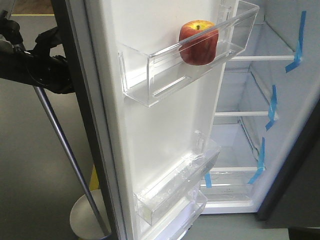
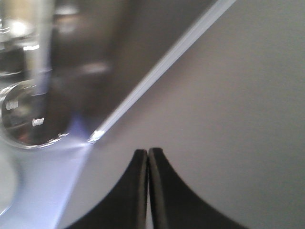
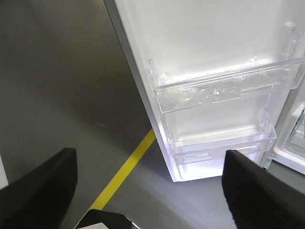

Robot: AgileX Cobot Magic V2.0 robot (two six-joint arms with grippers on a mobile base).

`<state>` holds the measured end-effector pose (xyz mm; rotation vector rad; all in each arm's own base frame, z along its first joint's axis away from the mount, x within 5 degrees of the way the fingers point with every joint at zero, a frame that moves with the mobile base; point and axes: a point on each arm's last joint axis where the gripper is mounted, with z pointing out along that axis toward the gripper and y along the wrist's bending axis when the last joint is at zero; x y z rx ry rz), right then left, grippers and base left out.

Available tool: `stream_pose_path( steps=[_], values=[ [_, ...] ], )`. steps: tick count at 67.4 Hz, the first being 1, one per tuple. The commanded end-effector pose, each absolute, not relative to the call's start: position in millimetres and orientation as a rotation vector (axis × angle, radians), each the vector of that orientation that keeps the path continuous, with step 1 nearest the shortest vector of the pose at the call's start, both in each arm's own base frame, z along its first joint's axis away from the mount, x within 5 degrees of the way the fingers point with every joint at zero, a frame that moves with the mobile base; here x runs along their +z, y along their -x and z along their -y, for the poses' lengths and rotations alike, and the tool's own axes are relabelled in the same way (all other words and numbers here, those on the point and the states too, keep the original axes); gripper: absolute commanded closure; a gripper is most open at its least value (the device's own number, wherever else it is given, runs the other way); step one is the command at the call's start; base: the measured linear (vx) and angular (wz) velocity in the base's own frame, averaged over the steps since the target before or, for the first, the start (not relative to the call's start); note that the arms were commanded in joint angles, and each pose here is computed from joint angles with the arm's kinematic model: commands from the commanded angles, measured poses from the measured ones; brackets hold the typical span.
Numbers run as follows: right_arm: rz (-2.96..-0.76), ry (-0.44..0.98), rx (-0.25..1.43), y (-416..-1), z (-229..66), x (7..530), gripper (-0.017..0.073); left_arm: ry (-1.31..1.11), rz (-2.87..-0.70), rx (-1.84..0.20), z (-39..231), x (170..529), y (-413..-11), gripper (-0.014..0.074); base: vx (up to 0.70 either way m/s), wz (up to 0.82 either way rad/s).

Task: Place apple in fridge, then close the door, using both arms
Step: 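Move the left gripper toward the edge of the fridge door, then push the outer face of the fridge door closed with the left gripper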

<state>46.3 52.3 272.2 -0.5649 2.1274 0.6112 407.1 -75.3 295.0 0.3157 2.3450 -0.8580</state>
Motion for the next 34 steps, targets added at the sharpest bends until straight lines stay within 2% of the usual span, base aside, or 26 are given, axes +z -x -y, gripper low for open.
stream_pose_path(
  steps=[1,34],
  values=[
    [-2.068,0.522,0.624,-49.9,-53.0,283.5,-0.0031,-0.367,-2.243,-0.933,90.5,328.6,-396.4,0.06,0.0,0.0],
    [-2.068,0.522,0.624,-49.9,-53.0,283.5,-0.0031,-0.554,-2.237,-1.015,152.5,328.7,-376.9,0.06,0.0,0.0]
  ],
)
